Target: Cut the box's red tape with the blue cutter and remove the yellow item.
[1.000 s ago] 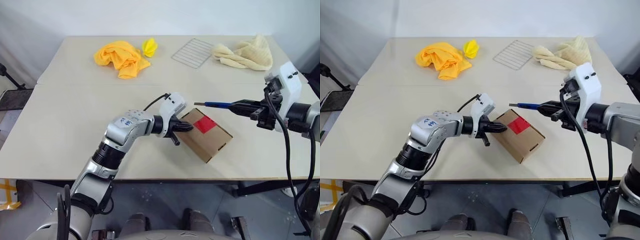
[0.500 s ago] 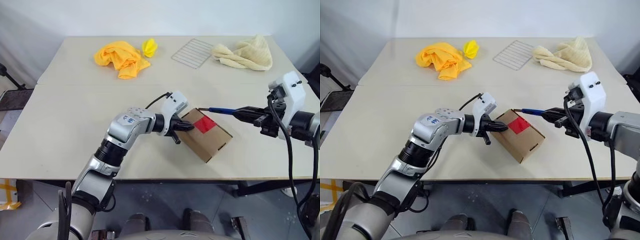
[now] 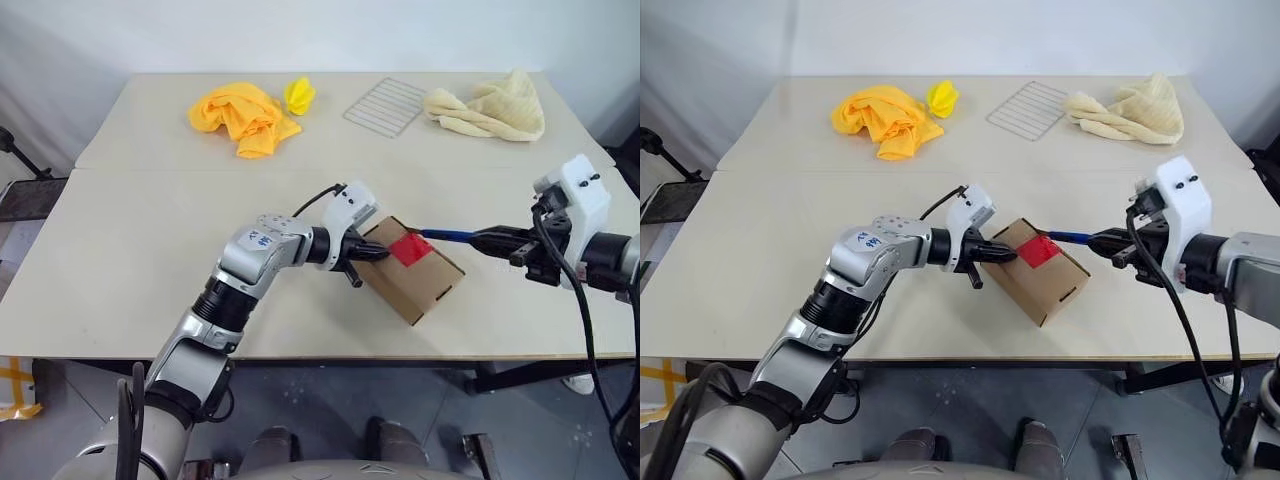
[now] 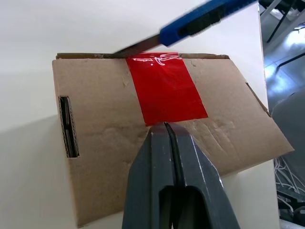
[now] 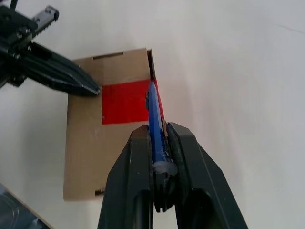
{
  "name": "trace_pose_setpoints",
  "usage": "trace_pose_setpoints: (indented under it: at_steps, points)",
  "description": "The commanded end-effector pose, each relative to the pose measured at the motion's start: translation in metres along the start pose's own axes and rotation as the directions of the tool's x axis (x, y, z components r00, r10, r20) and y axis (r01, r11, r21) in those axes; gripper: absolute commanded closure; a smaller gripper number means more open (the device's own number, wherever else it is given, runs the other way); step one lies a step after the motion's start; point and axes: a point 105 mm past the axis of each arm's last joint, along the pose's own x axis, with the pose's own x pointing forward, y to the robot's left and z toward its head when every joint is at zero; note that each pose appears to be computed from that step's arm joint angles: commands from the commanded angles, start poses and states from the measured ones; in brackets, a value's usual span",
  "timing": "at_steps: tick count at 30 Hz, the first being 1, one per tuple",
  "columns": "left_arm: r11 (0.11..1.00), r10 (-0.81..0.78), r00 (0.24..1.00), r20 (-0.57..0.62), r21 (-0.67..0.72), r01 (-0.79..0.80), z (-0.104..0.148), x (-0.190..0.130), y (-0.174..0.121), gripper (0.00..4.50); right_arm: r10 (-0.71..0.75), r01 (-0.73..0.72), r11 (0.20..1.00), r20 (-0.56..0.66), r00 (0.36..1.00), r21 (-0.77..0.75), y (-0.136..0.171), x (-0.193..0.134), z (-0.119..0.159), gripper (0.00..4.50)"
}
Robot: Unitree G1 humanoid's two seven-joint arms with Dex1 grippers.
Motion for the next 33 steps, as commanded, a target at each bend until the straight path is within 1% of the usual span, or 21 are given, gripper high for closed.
trace_pose_setpoints:
  at_steps: [1,11,14,25,29,33]
  points:
    - [0.999,0.042,0.997,-0.068,0.011,-0.041,-0.011,0.004,0.007,4.50,-0.005,0.001,0.999,-0.079,0.997,-0.039,0.001,-0.005,-0.007,4.34]
    - [0.995,0.091,0.990,-0.104,-0.021,-0.094,-0.014,0.010,0.013,4.50,0.026,-0.033,0.999,-0.202,0.979,-0.030,-0.001,-0.007,-0.017,4.34]
    - [0.996,0.089,0.991,-0.103,-0.017,-0.091,-0.015,0.010,0.011,4.50,0.015,-0.022,0.999,-0.206,0.978,-0.030,-0.004,-0.003,-0.011,4.34]
    - [0.997,0.079,0.992,-0.094,-0.012,-0.080,-0.018,0.014,0.003,4.50,0.039,-0.051,0.998,-0.219,0.975,-0.048,-0.006,0.005,0.006,4.34]
    - [0.997,0.074,0.993,-0.092,-0.007,-0.075,-0.018,0.016,0.001,4.50,0.053,-0.073,0.995,-0.255,0.966,-0.069,-0.005,0.005,0.007,4.34]
    - [0.997,0.074,0.993,-0.091,-0.003,-0.074,-0.019,0.018,0.000,4.50,0.072,-0.090,0.994,-0.281,0.957,-0.053,-0.007,0.004,0.008,4.34]
